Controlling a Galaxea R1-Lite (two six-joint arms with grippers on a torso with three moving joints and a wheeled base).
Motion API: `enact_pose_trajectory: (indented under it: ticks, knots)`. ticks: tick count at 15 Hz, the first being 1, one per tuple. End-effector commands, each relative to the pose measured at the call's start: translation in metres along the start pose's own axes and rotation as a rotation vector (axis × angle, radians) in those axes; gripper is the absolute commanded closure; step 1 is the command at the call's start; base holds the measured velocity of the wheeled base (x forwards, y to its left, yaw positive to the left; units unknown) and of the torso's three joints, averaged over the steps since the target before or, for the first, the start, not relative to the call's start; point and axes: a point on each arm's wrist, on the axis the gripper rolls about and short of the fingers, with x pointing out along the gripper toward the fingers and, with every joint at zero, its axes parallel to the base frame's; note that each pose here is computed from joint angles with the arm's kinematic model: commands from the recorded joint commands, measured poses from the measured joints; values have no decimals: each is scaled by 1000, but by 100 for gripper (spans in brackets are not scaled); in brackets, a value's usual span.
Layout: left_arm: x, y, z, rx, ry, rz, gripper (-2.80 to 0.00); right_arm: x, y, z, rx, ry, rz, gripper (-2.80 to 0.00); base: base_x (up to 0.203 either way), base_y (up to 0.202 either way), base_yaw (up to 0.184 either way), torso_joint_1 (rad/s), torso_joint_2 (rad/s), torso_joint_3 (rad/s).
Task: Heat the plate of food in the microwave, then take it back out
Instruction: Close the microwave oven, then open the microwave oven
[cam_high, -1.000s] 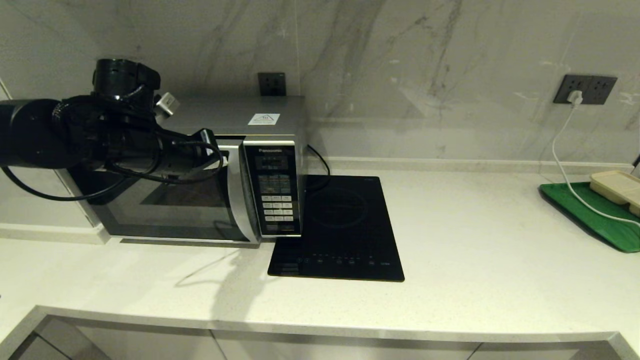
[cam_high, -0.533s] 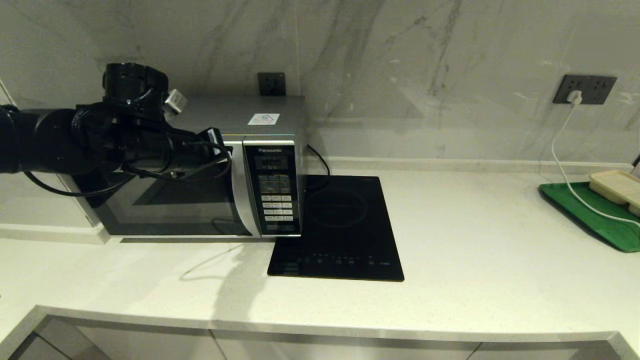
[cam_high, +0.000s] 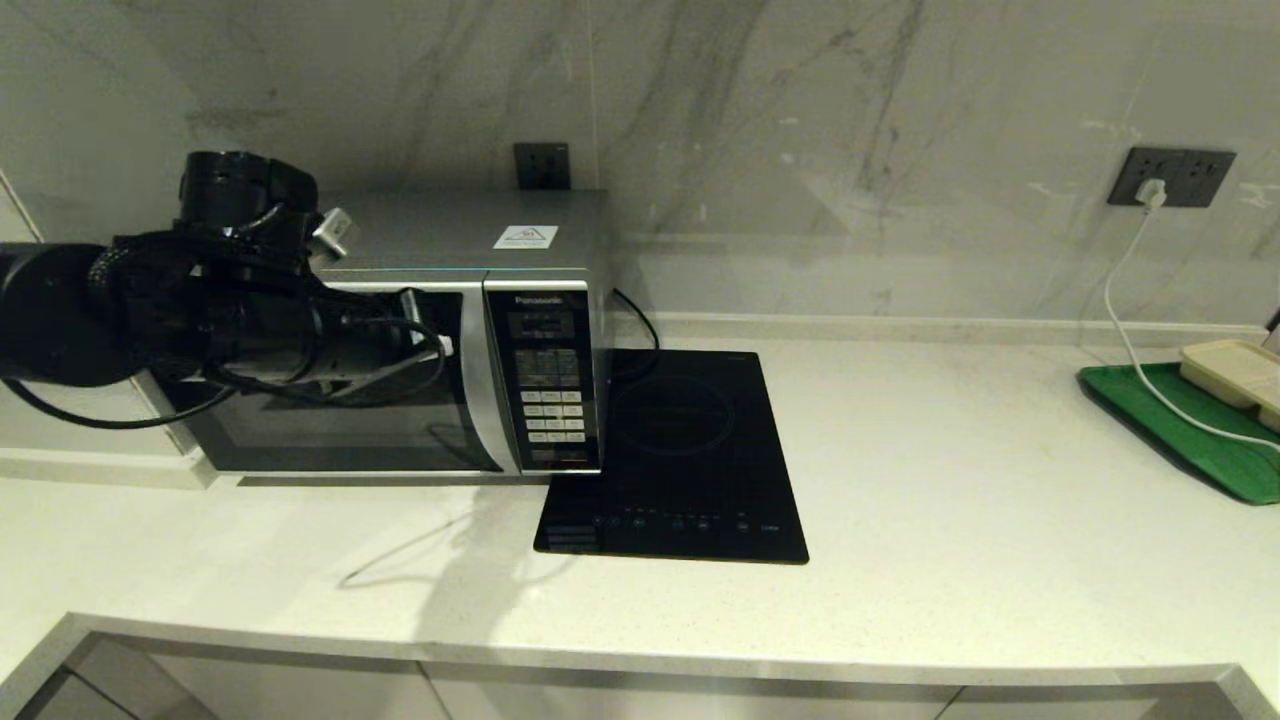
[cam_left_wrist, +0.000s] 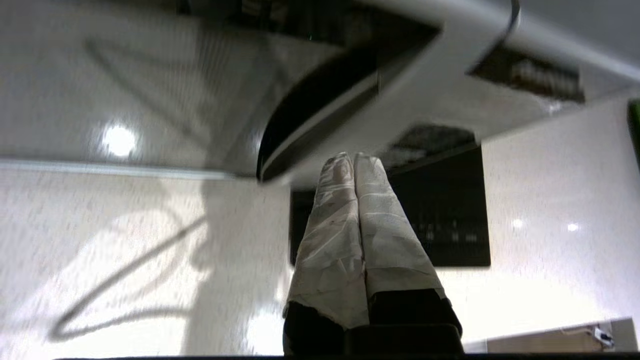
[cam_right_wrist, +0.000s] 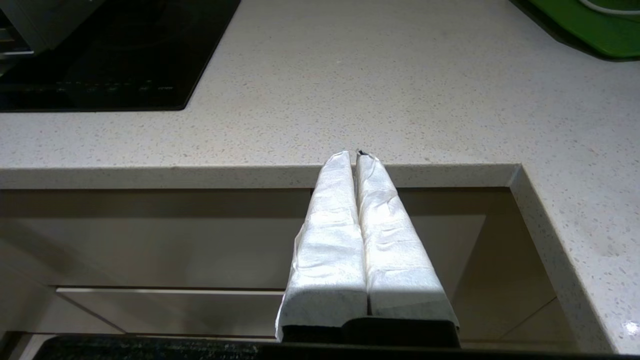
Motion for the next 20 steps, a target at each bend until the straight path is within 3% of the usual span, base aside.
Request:
enact_pose_trajectory:
  ticks: [1,5,7,9,12,15,17,20]
  knots:
    - [-35,-3,-8,-3,27,1,0,0,0,0,0,2,0,0,0,0,0,0,0,0]
    - [-43,6,-34,-19,172,63,0,0,0,0,0,2,0,0,0,0,0,0,0,0]
    - [-43,7,-51,9,220,80,0,0,0,0,1,2,0,0,0,0,0,0,0,0]
    - [-40,2,-64,114,221,130,0,0,0,0,0,2,0,0,0,0,0,0,0,0]
    - [-17,-15,-87,339,191,165,0,0,0,0,0,2,0,0,0,0,0,0,0,0]
    - [26,-29,-110,433,196,187,0,0,0,0,0,2,0,0,0,0,0,0,0,0]
    - [56,-38,-124,447,150,184,0,0,0,0,0,2,0,0,0,0,0,0,0,0]
    - [87,-42,-141,396,159,189,0,0,0,0,1,2,0,0,0,0,0,0,0,0]
